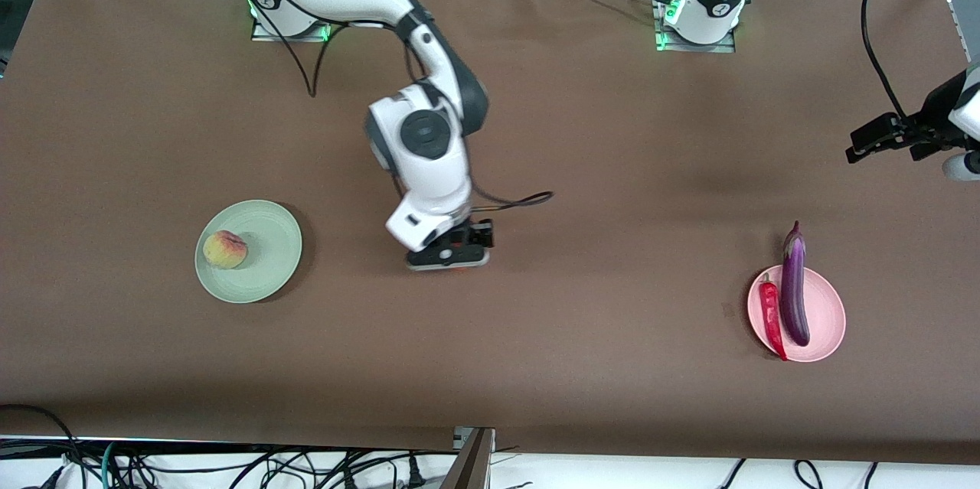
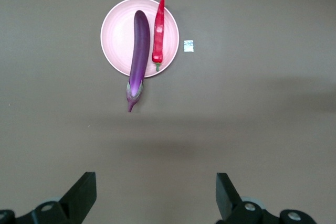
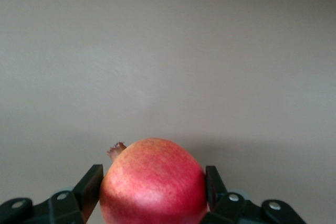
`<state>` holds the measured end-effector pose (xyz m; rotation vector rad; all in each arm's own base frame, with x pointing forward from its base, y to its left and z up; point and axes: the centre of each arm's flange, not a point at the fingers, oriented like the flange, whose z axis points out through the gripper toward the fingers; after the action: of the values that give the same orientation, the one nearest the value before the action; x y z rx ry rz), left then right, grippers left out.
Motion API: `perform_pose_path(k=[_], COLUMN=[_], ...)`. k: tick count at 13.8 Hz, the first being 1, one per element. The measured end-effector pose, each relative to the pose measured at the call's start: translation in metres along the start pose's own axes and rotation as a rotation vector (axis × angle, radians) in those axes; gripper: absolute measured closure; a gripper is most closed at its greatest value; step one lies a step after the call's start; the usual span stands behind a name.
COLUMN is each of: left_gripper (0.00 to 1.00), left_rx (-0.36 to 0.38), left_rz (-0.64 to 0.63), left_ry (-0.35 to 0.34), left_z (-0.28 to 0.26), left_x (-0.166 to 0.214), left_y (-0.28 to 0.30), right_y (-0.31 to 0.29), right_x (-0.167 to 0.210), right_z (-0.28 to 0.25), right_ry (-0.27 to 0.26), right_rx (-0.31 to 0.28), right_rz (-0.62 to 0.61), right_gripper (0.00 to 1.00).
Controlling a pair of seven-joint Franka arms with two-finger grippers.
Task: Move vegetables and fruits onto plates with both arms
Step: 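Carry the pomegranate over the green plate with the right gripper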
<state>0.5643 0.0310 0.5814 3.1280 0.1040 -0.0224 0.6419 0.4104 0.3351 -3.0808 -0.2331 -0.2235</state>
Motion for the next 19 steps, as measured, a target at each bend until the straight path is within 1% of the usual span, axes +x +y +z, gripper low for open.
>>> perform_pose_path(k=[1, 3, 6, 10, 12, 14, 19], left_gripper=[0.0, 0.0, 0.0, 0.0, 0.0, 0.0, 0.0], left_rx=[0.0, 0.0, 0.0, 0.0, 0.0, 0.0, -0.001], left_rz=[0.003, 0.002, -0.001, -0.004, -0.005, -0.005, -0.005], left_ry=[-0.001, -0.006, -0.01, -0.017, -0.018, -0.017, 0.007], left_z=[0.0, 0.001, 0.003, 0.006, 0.007, 0.007, 0.005], left_x=[-0.003, -0.007, -0.008, -0.008, -0.008, -0.008, -0.005], left_y=[0.002, 0.001, -0.001, -0.003, -0.003, -0.004, -0.004], right_y=[0.033, 0.096, 0.177, 0.255, 0.293, 0.32, 0.334], right_x=[0.005, 0.009, 0.0, -0.02, -0.03, -0.043, -0.069], right_z=[-0.007, -0.012, 0.001, 0.022, 0.035, 0.052, 0.084], right_ry=[-0.046, -0.109, -0.176, -0.254, -0.272, -0.275, -0.261], right_rx=[0.008, 0.007, -0.02, -0.053, -0.061, -0.067, -0.077], right_rz=[-0.04, -0.118, -0.252, -0.332, -0.324, -0.303, -0.278], right_gripper=[0.16, 0.16, 0.16, 0.16, 0.16, 0.16, 0.16])
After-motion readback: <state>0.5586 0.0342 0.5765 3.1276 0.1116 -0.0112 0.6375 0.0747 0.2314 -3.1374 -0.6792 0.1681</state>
